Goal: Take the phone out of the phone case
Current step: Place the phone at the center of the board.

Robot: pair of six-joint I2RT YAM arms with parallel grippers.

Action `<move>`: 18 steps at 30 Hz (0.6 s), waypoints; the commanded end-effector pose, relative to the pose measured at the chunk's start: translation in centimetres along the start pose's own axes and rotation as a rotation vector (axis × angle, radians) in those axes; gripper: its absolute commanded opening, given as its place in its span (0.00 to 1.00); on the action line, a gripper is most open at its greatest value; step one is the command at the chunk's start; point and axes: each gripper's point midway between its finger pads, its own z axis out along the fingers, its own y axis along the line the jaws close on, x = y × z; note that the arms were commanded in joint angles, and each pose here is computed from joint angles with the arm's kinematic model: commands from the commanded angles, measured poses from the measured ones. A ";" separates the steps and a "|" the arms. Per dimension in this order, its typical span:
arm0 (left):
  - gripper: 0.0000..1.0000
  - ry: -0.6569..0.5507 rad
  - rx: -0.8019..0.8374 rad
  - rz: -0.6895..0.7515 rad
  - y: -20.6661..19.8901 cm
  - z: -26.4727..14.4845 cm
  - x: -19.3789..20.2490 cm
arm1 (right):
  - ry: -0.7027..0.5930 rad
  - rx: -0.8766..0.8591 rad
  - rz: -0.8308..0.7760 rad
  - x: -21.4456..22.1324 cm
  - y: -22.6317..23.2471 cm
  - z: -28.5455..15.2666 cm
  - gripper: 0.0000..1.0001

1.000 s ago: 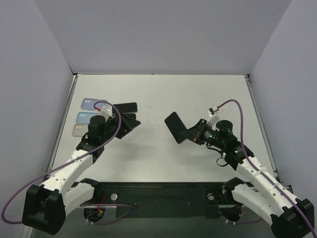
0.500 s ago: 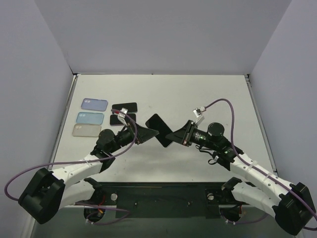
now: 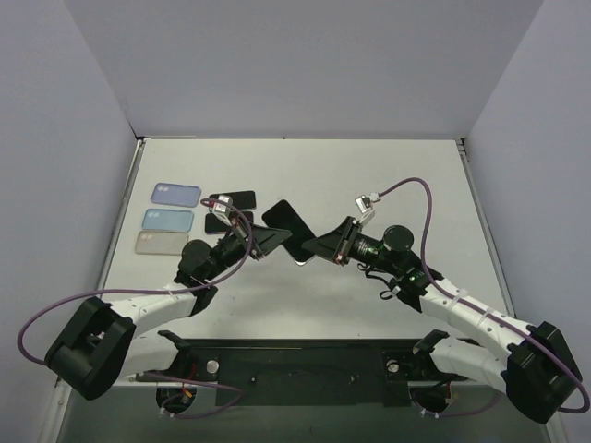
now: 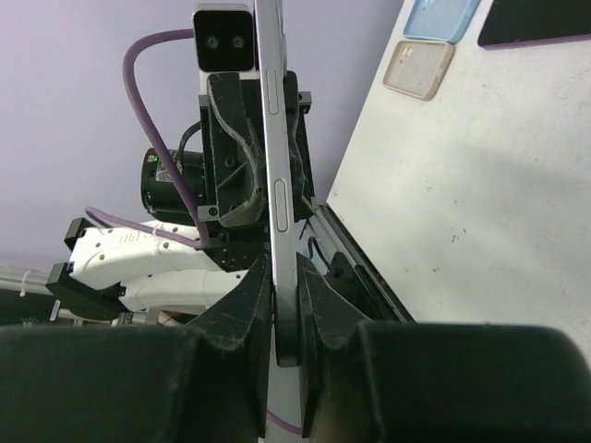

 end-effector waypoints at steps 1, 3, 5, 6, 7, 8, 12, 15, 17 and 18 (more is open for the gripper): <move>0.13 -0.109 0.101 0.016 -2.6 -0.1 -2.5 | -0.054 -0.114 -0.050 -1.5 3.1 0.1 0.04; 0.06 -0.153 0.031 -0.006 -1.2 -0.5 -3.5 | -0.064 -0.032 -0.061 -1.7 1.6 -0.1 0.19; 0.03 -0.224 -0.061 -0.009 0.6 -1.3 -4.7 | -0.079 0.108 -0.092 -2.0 -0.8 -1.0 0.39; 0.02 -0.300 -0.091 0.015 0.8 -2.2 -6.1 | -0.112 0.186 -0.118 -2.8 -2.2 -1.4 0.54; 0.02 -0.321 -0.240 -0.023 4.1 -3.1 -6.1 | -0.130 0.287 -0.115 -3.1 -4.0 -2.5 0.59; 0.00 -0.433 -0.318 -0.019 5.0 -4.6 -8.1 | -0.157 0.342 -0.127 -3.7 -5.0 -3.2 0.69; 0.00 -0.711 -0.637 -0.041 10.4 -11.5 -11.4 | -0.275 0.501 -0.054 -6.0 -9.3 -7.2 0.76; 0.00 -0.800 -0.745 -0.119 12.9 -14.4 -12.4 | -0.282 0.501 -0.039 -6.2 -9.7 -8.0 0.76; 0.00 -0.855 -0.776 -0.158 14.2 -15.4 -12.9 | -0.279 0.497 -0.040 -6.0 -9.6 -8.0 0.76; 0.00 -0.878 -0.779 -0.175 14.5 -15.6 -13.2 | -0.280 0.497 -0.038 -6.1 -9.7 -8.1 0.75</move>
